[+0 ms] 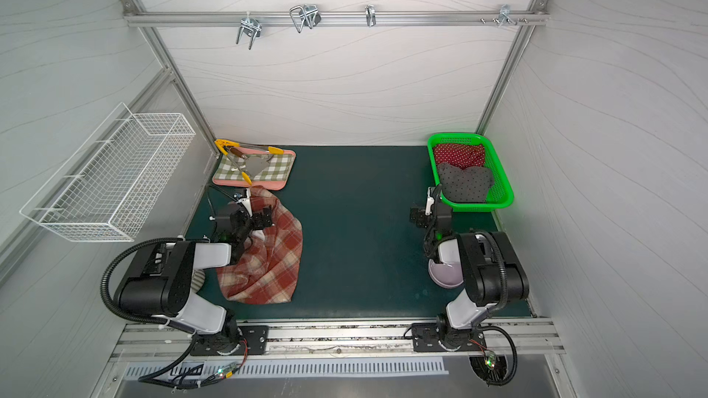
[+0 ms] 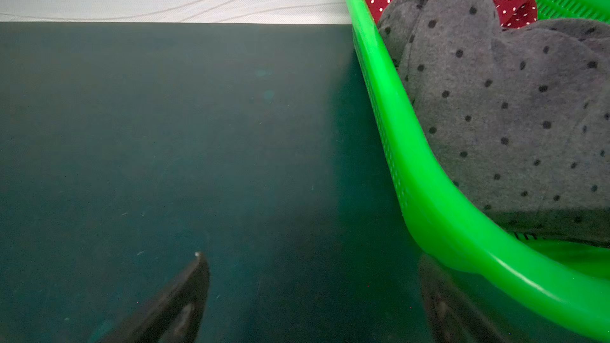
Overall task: Roll up the skirts
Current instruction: Pick up the skirt from the center of the board.
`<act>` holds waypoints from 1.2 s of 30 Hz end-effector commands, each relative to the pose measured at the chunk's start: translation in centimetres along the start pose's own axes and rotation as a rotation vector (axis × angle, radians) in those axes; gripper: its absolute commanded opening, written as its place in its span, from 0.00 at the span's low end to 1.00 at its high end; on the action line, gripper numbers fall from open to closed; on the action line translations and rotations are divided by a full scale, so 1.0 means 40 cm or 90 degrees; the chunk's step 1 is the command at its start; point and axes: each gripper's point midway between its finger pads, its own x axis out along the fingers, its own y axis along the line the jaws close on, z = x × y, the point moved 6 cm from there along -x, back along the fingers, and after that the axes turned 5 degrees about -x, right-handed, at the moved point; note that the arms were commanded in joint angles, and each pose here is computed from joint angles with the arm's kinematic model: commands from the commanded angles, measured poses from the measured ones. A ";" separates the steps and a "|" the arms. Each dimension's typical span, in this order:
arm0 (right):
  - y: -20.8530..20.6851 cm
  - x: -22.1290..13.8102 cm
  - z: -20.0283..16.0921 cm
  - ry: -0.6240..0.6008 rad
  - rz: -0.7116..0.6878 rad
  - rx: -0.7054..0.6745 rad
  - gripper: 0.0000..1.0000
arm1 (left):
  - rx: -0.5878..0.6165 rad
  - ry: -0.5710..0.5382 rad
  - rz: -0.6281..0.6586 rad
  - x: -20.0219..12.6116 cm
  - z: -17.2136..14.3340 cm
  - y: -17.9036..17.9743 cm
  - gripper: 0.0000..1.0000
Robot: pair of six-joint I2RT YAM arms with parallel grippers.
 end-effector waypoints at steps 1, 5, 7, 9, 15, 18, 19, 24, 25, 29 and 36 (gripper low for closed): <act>-0.005 0.001 0.012 -0.007 0.007 0.006 0.99 | 0.010 -0.040 -0.008 -0.002 0.034 -0.003 0.98; -0.005 0.000 0.013 -0.008 0.006 0.006 0.99 | 0.009 -0.039 -0.009 -0.001 0.033 -0.003 0.98; -0.005 0.000 0.011 -0.006 0.007 0.006 0.99 | 0.010 -0.039 -0.009 -0.001 0.033 -0.003 0.98; -0.004 0.000 0.012 -0.007 0.008 0.007 0.99 | 0.007 -0.039 -0.004 -0.001 0.034 -0.001 0.98; -0.004 0.001 0.012 -0.007 0.009 0.006 0.99 | -0.007 -0.038 0.032 0.002 0.038 0.014 0.98; -0.004 0.001 0.010 -0.005 0.009 0.005 0.99 | -0.005 -0.038 0.033 0.001 0.037 0.012 0.98; -0.004 0.001 0.012 -0.007 0.009 0.006 0.99 | -0.001 -0.040 0.037 0.001 0.037 0.010 0.98; -0.004 0.001 0.013 -0.006 0.012 0.004 0.99 | 0.006 -0.043 0.046 0.002 0.037 0.005 0.98; -0.002 0.000 0.012 -0.006 0.015 0.003 0.99 | 0.006 -0.042 0.045 0.002 0.037 0.007 0.98; -0.018 -0.036 0.064 -0.013 -0.056 -0.005 0.92 | 0.002 -0.058 0.084 -0.022 0.065 0.012 0.98; 0.079 -0.168 0.253 -0.027 -0.006 -0.036 0.87 | -0.206 -0.060 0.161 -0.198 0.279 0.033 0.98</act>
